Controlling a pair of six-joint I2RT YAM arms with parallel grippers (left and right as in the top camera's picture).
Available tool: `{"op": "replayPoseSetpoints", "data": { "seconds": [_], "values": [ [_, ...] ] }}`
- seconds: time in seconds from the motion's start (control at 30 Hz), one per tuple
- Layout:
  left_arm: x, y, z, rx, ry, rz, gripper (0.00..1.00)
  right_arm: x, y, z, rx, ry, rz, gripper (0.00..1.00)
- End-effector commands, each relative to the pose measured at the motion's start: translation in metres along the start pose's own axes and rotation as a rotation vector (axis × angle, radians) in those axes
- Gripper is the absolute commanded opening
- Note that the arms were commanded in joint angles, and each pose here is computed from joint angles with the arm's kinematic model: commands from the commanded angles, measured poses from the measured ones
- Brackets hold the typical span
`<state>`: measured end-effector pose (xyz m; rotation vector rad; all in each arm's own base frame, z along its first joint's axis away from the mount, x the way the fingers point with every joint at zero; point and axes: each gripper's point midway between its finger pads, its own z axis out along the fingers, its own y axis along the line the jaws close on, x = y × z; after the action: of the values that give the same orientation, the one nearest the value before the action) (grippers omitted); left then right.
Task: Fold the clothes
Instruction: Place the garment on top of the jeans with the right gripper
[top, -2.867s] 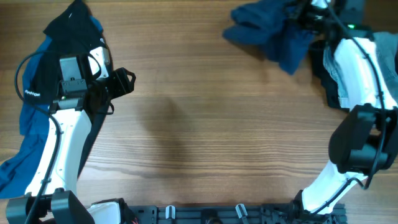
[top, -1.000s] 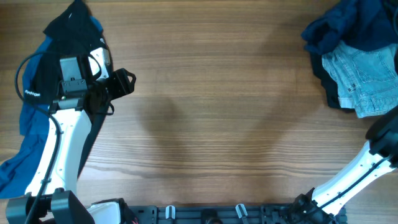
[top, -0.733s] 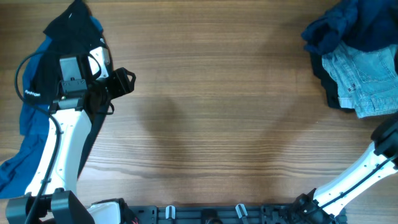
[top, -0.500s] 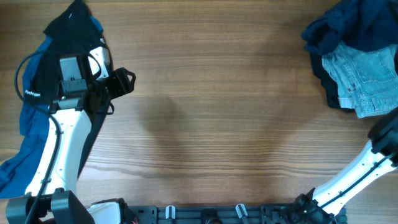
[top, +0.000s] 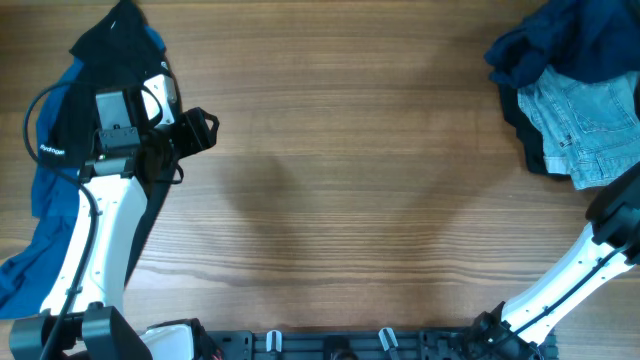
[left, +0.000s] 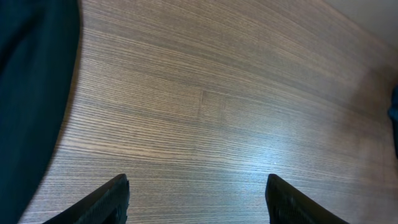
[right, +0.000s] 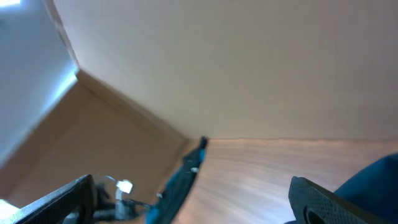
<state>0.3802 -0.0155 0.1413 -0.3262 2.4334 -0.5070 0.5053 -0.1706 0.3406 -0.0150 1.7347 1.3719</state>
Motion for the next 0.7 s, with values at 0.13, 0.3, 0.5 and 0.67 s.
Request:
{"op": "replayPoseSetpoints", "data": {
  "seconds": [0.13, 0.3, 0.5, 0.67],
  "values": [
    [0.0, 0.0, 0.002, -0.003, 0.001, -0.007, 0.71, -0.035, -0.058, -0.034, 0.087, -0.257, 0.383, 0.99],
    [0.0, 0.0, 0.002, -0.003, 0.002, -0.007, 0.71, -0.018, -0.112, -0.059, 0.247, -0.329, 0.491, 0.99],
    [0.0, 0.0, 0.002, -0.003, 0.002, -0.007, 0.71, 0.011, -0.15, -0.101, 0.684, -0.383, 0.437, 1.0],
    [0.0, 0.0, 0.002, -0.003, 0.001, -0.007, 0.71, 0.006, -0.11, -0.148, 1.145, -0.329, 0.142, 1.0]
  ]
}}
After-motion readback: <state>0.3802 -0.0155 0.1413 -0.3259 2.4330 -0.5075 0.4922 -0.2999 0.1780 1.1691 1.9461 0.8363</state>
